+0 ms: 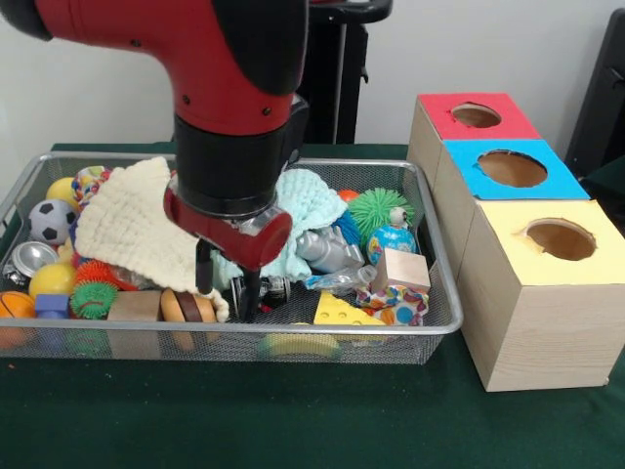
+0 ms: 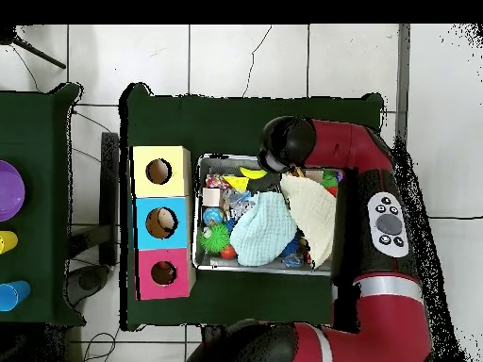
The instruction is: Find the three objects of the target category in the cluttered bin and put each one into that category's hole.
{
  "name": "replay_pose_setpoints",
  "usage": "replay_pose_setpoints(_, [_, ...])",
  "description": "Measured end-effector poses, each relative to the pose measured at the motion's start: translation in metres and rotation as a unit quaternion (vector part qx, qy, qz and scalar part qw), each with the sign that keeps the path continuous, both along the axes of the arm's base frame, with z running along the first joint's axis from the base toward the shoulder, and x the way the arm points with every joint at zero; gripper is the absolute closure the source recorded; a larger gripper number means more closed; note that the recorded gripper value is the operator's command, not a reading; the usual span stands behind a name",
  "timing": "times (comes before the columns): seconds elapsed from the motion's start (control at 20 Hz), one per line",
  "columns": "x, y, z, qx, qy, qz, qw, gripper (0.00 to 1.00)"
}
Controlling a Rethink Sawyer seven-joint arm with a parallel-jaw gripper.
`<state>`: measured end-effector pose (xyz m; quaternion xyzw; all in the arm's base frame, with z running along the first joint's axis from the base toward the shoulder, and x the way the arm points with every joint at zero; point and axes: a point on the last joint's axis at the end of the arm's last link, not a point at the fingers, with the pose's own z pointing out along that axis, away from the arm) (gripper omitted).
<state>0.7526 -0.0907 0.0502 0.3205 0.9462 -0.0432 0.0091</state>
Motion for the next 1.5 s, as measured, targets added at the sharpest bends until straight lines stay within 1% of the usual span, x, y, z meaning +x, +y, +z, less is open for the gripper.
replay_pose_setpoints(0.05, [-0.002, -0.003, -0.005, 0.001, 0.004, 0.016, 0.9999, 0.00])
replay_pose_setpoints(0.15, [-0.005, -0.006, -0.011, 0.002, 0.009, 0.038, 0.9992, 0.00])
replay_pose_setpoints(0.2, [-0.008, -0.008, -0.018, 0.005, 0.015, 0.069, 0.9975, 0.00])
replay_pose_setpoints(0.3, [-0.010, -0.007, -0.023, 0.009, 0.018, 0.090, 0.9957, 0.00])
replay_pose_setpoints(0.35, [-0.013, -0.004, -0.026, 0.014, 0.021, 0.109, 0.9937, 0.00])
replay_pose_setpoints(0.45, [-0.015, 0.000, -0.028, 0.019, 0.024, 0.126, 0.9915, 0.00])
replay_pose_setpoints(0.5, [-0.018, 0.008, -0.031, 0.025, 0.028, 0.147, 0.9885, 0.00])
replay_pose_setpoints(0.65, [-0.020, 0.019, -0.033, 0.032, 0.030, 0.168, 0.9847, 0.00])
replay_pose_setpoints(0.7, [-0.021, 0.032, -0.035, 0.044, 0.029, 0.187, 0.9808, 0.00])
replay_pose_setpoints(0.9, [-0.022, 0.050, -0.037, 0.061, 0.028, 0.209, 0.9756, 0.00])
replay_pose_setpoints(0.95, [-0.023, 0.058, -0.038, 0.069, 0.029, 0.218, 0.9731, 0.00])
replay_pose_setpoints(1.05, [-0.025, 0.066, -0.039, 0.075, 0.029, 0.226, 0.9708, 0.00])
replay_pose_setpoints(1.15, [-0.027, 0.068, -0.041, 0.076, 0.030, 0.231, 0.9694, 0.00])
replay_pose_setpoints(1.25, [-0.030, 0.067, -0.043, 0.075, 0.032, 0.234, 0.9687, 0.00])
replay_pose_setpoints(1.5, [-0.039, 0.056, -0.047, 0.076, 0.038, 0.234, 0.9686, 0.00])
